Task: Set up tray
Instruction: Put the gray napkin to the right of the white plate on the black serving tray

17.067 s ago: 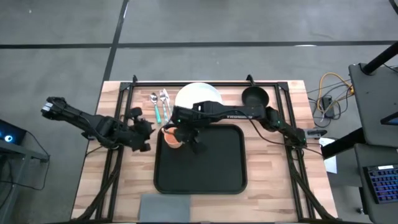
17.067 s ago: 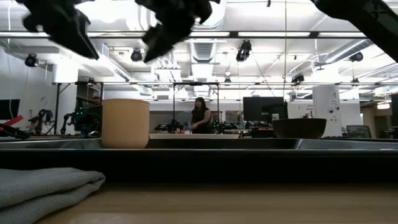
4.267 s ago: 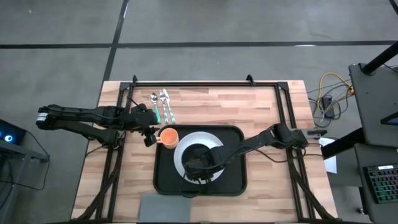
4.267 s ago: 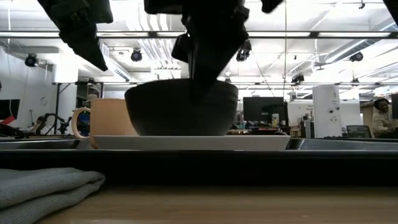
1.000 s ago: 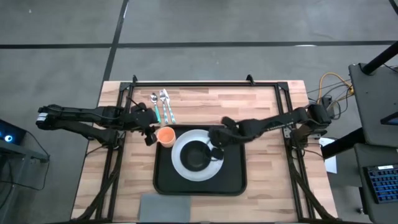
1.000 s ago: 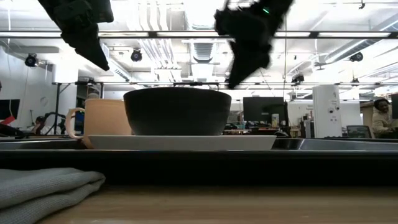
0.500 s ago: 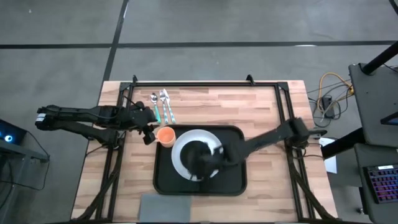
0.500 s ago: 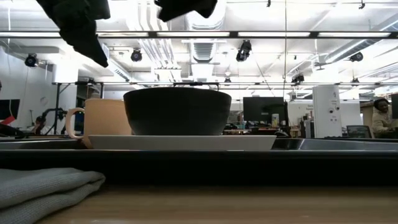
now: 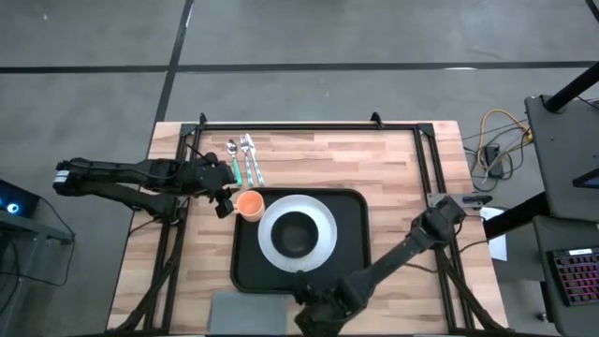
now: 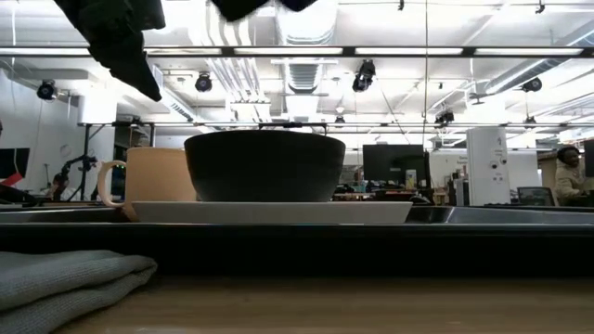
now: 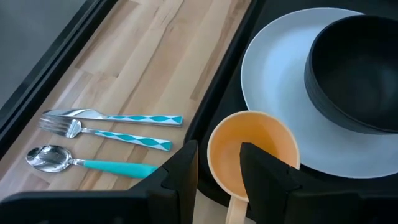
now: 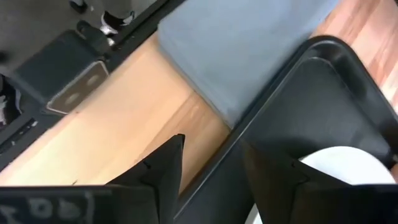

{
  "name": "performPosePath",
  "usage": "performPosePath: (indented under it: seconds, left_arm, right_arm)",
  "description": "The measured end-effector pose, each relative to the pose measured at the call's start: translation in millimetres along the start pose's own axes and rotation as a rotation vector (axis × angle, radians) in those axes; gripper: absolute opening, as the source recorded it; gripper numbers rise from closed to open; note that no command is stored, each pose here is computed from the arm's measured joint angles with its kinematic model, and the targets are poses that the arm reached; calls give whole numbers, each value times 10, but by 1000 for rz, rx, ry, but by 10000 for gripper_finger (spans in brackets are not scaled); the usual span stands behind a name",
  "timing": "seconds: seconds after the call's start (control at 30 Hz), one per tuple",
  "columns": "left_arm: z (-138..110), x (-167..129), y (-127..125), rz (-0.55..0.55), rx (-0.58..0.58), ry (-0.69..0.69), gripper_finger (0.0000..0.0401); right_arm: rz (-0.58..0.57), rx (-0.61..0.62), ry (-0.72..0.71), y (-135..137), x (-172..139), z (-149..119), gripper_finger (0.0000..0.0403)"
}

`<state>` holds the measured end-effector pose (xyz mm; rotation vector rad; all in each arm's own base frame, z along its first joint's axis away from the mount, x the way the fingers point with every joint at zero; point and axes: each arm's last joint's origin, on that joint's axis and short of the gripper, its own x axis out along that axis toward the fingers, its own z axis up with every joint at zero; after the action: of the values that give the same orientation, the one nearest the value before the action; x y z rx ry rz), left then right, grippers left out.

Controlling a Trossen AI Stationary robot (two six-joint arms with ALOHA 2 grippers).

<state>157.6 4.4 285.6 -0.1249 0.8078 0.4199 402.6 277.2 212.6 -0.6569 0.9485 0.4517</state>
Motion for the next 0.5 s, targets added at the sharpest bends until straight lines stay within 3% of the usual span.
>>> performPosePath:
  seconds: [0.3,0.5]
  left_arm:
    - [19,57,-28,2,-19,12,102]
    - [36,62,-35,0,-47,4,102]
  right_arm:
    - [-40,-76,-96,82,46,101,142]
    - [42,-131,-119,181,192,99,155]
